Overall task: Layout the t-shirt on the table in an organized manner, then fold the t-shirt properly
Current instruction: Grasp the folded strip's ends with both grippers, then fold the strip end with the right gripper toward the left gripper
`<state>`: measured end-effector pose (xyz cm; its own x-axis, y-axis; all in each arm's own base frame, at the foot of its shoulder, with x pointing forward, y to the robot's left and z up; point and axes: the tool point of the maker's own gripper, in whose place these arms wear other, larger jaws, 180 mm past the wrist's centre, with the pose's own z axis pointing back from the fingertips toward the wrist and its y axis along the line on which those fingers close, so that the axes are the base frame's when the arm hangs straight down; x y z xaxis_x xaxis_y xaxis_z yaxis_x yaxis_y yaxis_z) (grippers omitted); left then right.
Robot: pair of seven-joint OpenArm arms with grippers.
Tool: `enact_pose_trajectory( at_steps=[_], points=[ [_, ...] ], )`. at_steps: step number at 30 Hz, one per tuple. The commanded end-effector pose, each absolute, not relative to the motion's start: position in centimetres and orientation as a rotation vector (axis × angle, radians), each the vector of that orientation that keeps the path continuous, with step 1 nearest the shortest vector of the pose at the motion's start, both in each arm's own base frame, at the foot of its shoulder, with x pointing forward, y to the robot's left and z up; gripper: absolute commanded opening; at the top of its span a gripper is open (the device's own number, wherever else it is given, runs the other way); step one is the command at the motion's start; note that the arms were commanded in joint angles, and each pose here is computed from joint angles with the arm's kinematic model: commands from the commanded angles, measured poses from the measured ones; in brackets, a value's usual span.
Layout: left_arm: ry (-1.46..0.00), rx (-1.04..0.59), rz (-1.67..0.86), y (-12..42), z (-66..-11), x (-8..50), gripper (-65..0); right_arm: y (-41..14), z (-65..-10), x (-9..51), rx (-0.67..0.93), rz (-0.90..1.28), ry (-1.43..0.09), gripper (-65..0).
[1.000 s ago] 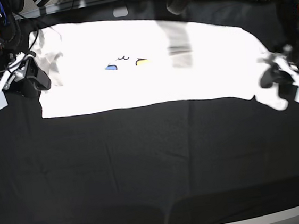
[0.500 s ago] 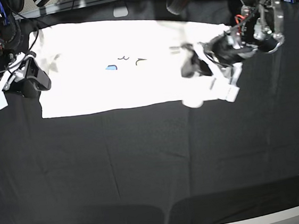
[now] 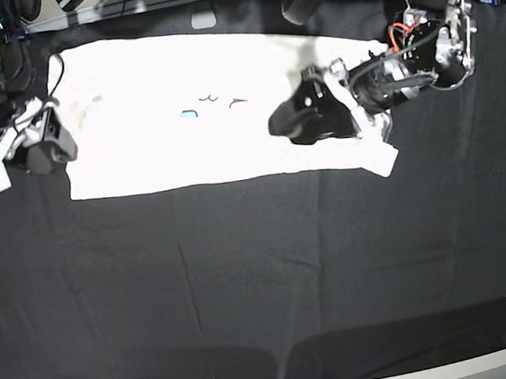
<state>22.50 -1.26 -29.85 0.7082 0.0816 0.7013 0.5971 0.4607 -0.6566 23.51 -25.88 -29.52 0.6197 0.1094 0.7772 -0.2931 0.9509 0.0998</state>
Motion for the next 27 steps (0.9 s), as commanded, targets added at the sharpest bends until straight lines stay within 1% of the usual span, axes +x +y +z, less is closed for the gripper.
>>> enact_pose_trajectory(
  at_steps=[1, 4, 7, 12, 15, 18, 20, 27],
  points=[
    [-0.795, -1.102, -0.374, -1.5, -28.3, 22.8, -38.8, -26.6, -28.6, 24.3, 0.197, 0.245, -0.909, -30.6],
    [-0.799, -1.106, -0.380, -1.5, -28.2, 22.8, -38.8, -28.3, -29.8, 25.0, 0.152, 0.210, -0.874, -30.8],
    [-0.799, -1.104, -0.380, -1.5, -28.2, 22.8, -38.8, -29.8, -32.0, 25.2, 0.152, 0.146, -0.823, -30.8],
    [-0.798, -1.099, -0.382, -1.5, -28.3, 22.8, -38.8, -31.4, -36.4, 25.0, 0.237, 0.001, -0.734, -30.8],
    [-0.798, -1.099, -0.382, -1.5, -28.3, 22.8, -38.8, -31.1, -38.5, 24.5, 0.324, -0.074, -0.679, -30.8],
    [-0.798, -1.100, -0.382, -1.5, -28.3, 22.8, -38.8, -29.8, -39.4, 23.8, 0.430, -0.114, -0.641, -30.8],
    [-0.798, -1.099, -0.382, -1.5, -28.3, 22.8, -38.8, -29.3, -39.7, 23.4, 0.469, -0.125, -0.620, -30.8],
    [-0.798, -1.100, -0.382, -1.5, -28.3, 22.8, -38.8, -28.7, -40.2, 23.0, 0.504, -0.137, -0.596, -30.8]
  ],
)
